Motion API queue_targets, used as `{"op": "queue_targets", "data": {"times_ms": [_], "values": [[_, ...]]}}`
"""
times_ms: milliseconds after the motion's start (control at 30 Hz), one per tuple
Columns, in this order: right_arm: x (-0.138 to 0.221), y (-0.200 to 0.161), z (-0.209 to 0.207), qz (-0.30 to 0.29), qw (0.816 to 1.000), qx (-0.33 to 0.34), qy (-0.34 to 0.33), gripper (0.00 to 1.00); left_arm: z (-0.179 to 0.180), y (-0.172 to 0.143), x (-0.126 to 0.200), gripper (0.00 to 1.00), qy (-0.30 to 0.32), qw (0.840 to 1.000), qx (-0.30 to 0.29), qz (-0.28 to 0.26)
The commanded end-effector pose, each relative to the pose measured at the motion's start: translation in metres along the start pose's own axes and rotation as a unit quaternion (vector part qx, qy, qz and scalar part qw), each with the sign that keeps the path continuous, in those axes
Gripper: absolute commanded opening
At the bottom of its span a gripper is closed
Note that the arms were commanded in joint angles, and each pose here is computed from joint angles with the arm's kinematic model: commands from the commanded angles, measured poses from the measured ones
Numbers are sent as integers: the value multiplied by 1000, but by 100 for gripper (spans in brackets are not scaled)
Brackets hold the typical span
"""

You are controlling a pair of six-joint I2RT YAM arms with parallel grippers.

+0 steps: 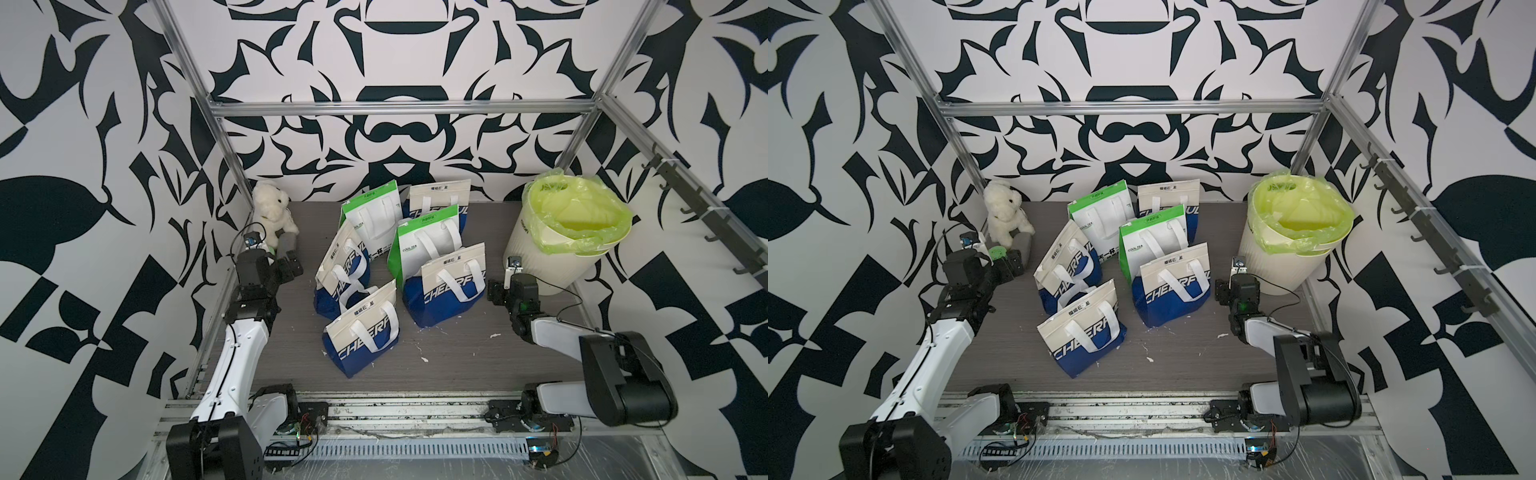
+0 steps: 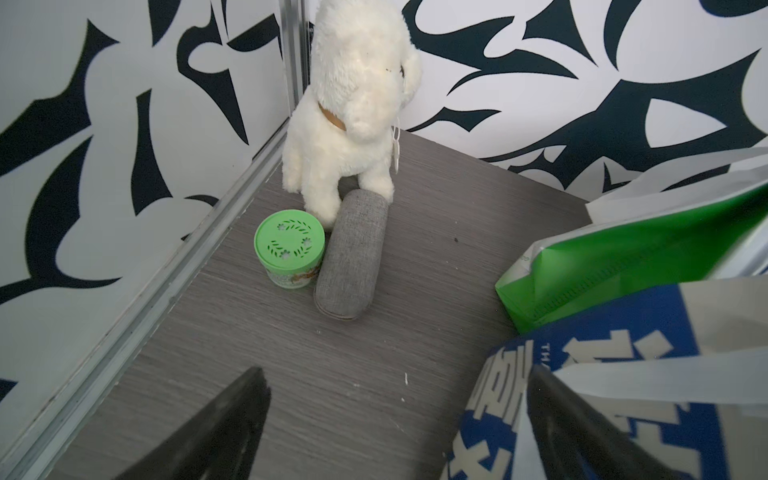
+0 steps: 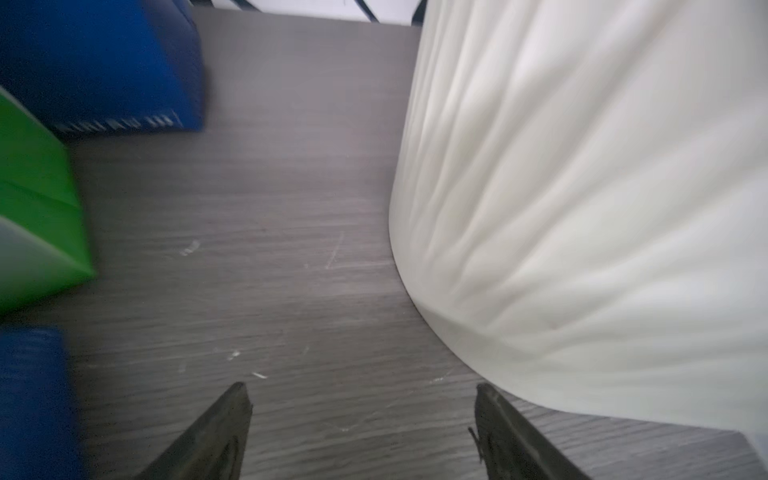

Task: Shred takeout receipts and throw away
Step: Reset both arms

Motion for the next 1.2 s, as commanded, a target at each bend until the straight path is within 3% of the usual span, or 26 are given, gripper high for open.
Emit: {"op": "queue_targets", "data": {"times_ms": [0, 33, 67, 100, 333, 367, 433, 533, 600, 667, 700, 733, 833, 1167], "values": [[-11, 27, -2, -73, 997, -25, -24, 85, 4, 0, -11, 100, 2, 999, -22, -44], [-16, 23, 1, -82, 996, -23, -16, 84, 6, -2, -14, 99, 7, 999, -21, -40], [-16, 13, 8, -91, 996, -8, 17, 99, 9, -6, -18, 99, 11, 999, -19, -36], [-15, 14, 9, -109, 994, -11, 20, 100, 11, -10, -20, 99, 10, 999, -19, -40], [-15, 13, 9, -97, 995, -14, 20, 100, 31, -41, -41, 100, 28, 993, -22, -108], [-14, 14, 10, -96, 995, -12, 21, 100, 39, -44, -46, 99, 46, 993, 6, -112], [-15, 14, 12, -94, 995, -3, 23, 100, 47, -61, -55, 100, 46, 996, 13, -80], [-15, 14, 12, -94, 995, -2, 23, 100, 55, -79, -60, 100, 44, 992, 29, -114], [-15, 14, 12, -94, 995, -3, 23, 100, 42, -89, -73, 99, -6, 997, -15, -76], [-15, 15, 12, -94, 995, -2, 23, 100, 35, -87, -81, 99, -18, 995, -31, -90], [-14, 14, 12, -93, 995, -2, 23, 100, 32, -88, -80, 99, -22, 997, -39, -69], [-14, 14, 12, -94, 995, -3, 23, 100, 33, -89, -78, 99, -16, 998, -39, -54], [-15, 14, 12, -93, 995, -3, 23, 100, 39, -88, -78, 99, 10, 995, -20, -93], [-15, 14, 14, -93, 995, 2, 34, 100, 41, -87, -80, 99, 26, 997, -14, -76]]}}
Point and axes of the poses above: each gripper's point midway between its finger pads, its own x axis back along the fingers, its own z axis along the line the jaws close on, y = z × x, the point moved 8 cm from there along x, back along the fingers, and after that the axes turned 4 degrees about x, right-handed, at the moved point
